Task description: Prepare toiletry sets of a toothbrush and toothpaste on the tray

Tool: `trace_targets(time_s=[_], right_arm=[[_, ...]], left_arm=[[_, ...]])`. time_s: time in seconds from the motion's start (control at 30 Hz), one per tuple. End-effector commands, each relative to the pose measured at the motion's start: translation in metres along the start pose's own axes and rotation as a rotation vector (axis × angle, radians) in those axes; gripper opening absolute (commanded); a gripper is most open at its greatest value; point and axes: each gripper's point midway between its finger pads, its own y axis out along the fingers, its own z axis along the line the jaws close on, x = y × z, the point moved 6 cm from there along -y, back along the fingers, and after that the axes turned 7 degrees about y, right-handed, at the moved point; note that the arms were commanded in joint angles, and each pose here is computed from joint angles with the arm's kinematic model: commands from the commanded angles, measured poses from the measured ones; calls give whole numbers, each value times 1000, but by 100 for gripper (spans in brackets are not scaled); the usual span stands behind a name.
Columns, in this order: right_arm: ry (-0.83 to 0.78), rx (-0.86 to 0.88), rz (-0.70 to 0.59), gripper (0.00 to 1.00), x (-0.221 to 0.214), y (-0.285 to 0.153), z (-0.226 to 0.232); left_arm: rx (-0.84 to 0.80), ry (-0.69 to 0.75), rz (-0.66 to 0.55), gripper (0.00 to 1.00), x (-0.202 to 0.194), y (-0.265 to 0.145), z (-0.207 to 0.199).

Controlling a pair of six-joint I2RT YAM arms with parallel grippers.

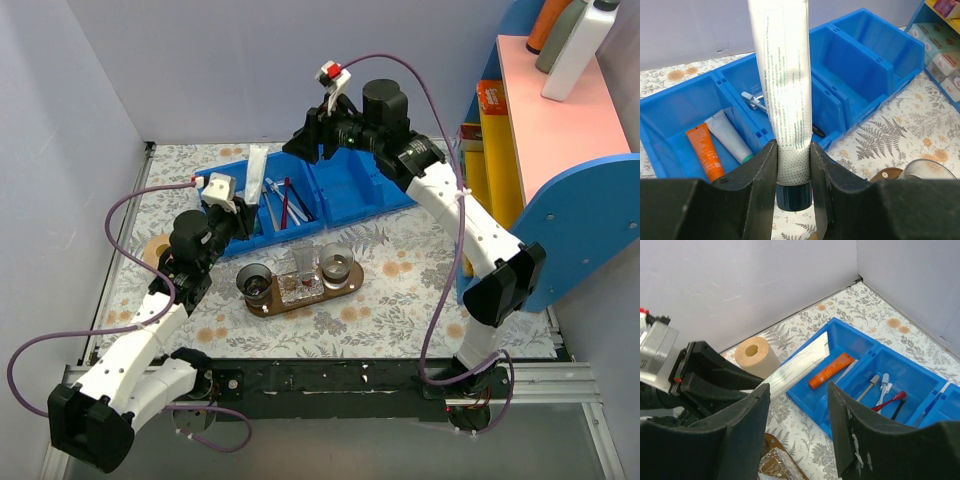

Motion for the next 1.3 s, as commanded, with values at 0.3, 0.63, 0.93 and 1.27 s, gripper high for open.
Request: trace_targets(time_s=[0.3,0.63,0.93,1.27], right_arm=[[189,35,77,55,1,0,-26],[268,24,134,51,-20,10,-39],[288,30,167,46,-31,11,-41],[312,56,185,32,-39,7,-36]], left_arm=[[-135,68,-75,0,16,-8,-31],[-185,99,-70,0,14,-9,-50],[-154,110,-69,0,11,-10,-50],[-143,119,-63,0,9,-10,-53]])
